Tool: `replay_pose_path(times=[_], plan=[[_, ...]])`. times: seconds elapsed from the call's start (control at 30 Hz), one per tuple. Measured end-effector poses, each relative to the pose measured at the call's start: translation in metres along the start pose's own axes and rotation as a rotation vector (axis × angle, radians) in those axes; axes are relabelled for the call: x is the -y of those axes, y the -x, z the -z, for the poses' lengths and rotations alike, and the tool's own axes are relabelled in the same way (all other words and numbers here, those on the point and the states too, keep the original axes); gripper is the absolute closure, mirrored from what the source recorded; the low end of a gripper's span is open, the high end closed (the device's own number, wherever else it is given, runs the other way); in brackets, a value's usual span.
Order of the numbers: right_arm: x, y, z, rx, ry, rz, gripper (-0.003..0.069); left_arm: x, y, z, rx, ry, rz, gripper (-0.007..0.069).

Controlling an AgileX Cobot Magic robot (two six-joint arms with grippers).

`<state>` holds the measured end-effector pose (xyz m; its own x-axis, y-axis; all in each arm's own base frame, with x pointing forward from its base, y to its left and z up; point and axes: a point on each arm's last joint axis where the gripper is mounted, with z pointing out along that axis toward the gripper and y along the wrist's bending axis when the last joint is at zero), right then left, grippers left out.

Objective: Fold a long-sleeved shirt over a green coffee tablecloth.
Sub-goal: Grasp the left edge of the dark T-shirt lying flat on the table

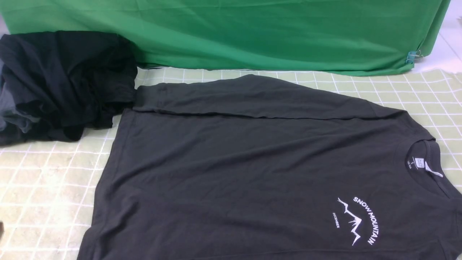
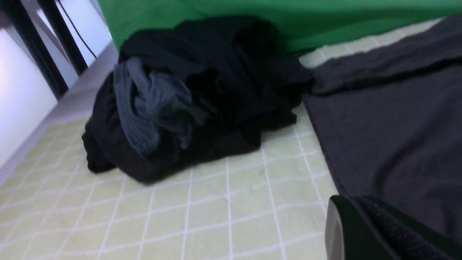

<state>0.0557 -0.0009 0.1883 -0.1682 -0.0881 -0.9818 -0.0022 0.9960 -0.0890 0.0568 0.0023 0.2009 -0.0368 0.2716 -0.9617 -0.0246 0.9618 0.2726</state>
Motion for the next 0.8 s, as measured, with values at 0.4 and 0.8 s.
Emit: replay_pose_path(times=[0.4,0.8], plan=[[0.000,0.000,0.000,0.000,0.000,0.000,0.0417,-0.003,0.016,0.001,0.175,0.031,-0.013,0.0604],[0.001,0.020,0.002,0.216,0.032,-0.384,0.0417,-0.009,0.041,0.010,0.487,-0.023,0.505,0.0604]])
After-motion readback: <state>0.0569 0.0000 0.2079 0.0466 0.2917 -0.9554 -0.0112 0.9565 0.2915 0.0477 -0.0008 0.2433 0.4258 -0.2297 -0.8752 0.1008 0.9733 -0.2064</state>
